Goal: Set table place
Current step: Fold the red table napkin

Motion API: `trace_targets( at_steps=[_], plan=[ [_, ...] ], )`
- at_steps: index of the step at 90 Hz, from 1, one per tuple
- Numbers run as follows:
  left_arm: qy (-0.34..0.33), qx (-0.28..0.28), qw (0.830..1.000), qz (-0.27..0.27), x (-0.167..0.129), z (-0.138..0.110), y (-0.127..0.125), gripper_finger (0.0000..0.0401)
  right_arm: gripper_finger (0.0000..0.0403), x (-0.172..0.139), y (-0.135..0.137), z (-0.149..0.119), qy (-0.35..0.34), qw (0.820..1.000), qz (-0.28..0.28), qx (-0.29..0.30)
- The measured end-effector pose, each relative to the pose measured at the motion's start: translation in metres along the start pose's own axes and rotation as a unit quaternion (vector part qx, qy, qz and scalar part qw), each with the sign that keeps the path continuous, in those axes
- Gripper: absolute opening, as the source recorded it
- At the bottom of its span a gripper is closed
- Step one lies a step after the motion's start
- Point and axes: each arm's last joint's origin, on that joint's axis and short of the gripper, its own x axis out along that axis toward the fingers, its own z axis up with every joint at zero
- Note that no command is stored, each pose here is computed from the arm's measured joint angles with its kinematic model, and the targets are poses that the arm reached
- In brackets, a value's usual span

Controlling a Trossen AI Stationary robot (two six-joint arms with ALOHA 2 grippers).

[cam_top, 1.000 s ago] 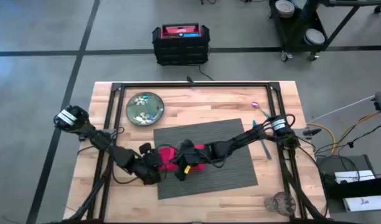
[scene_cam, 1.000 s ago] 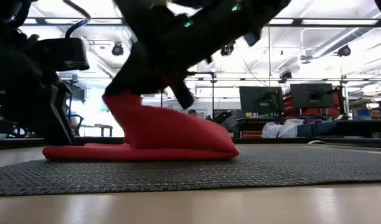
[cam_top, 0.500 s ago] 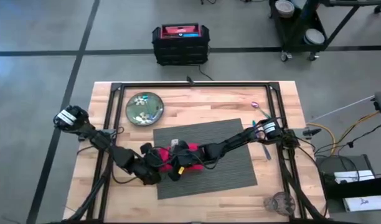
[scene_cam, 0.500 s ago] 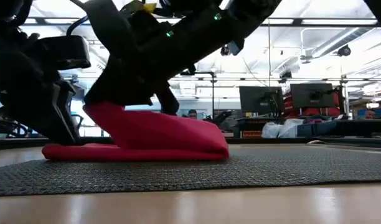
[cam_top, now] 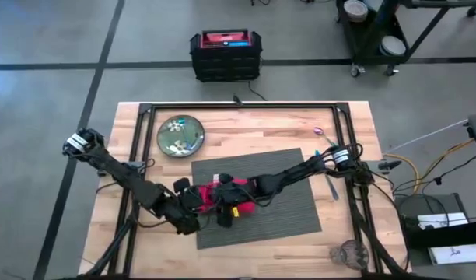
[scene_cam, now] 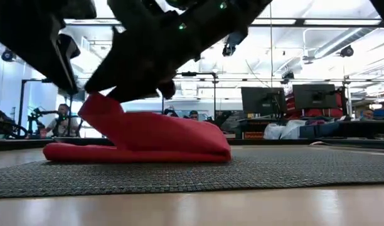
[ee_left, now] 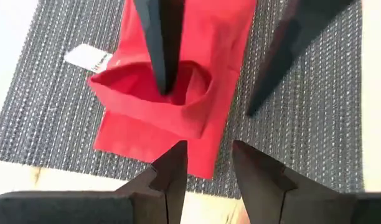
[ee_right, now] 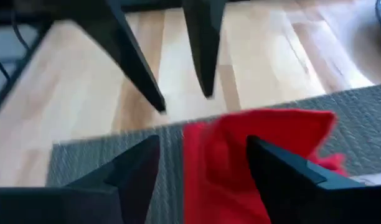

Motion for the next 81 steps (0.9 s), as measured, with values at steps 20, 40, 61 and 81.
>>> trace_targets(
  at_steps=[20, 40, 61, 81],
  plan=[
    [-0.076, -0.010, 0.997, 0.009, -0.008, 0.019, -0.004, 0.0114, 0.0235, -0.068, -0.004, 0.019, 0.100, 0.993, -0.021, -0.063],
    [-0.074, -0.001, 0.997, 0.004, 0.022, 0.031, 0.001, 0.0114, 0.0212, -0.074, -0.010, -0.008, 0.073, 0.996, -0.034, -0.041],
    [-0.036, 0.001, 0.999, 0.024, 0.042, 0.025, 0.007, 0.0114, 0.0195, -0.068, -0.011, -0.034, 0.047, 0.998, -0.029, -0.014],
    [-0.025, -0.048, 0.998, 0.023, 0.007, 0.034, 0.015, 0.0114, 0.0190, -0.077, -0.008, -0.031, 0.046, 0.999, -0.020, -0.018]
  ],
)
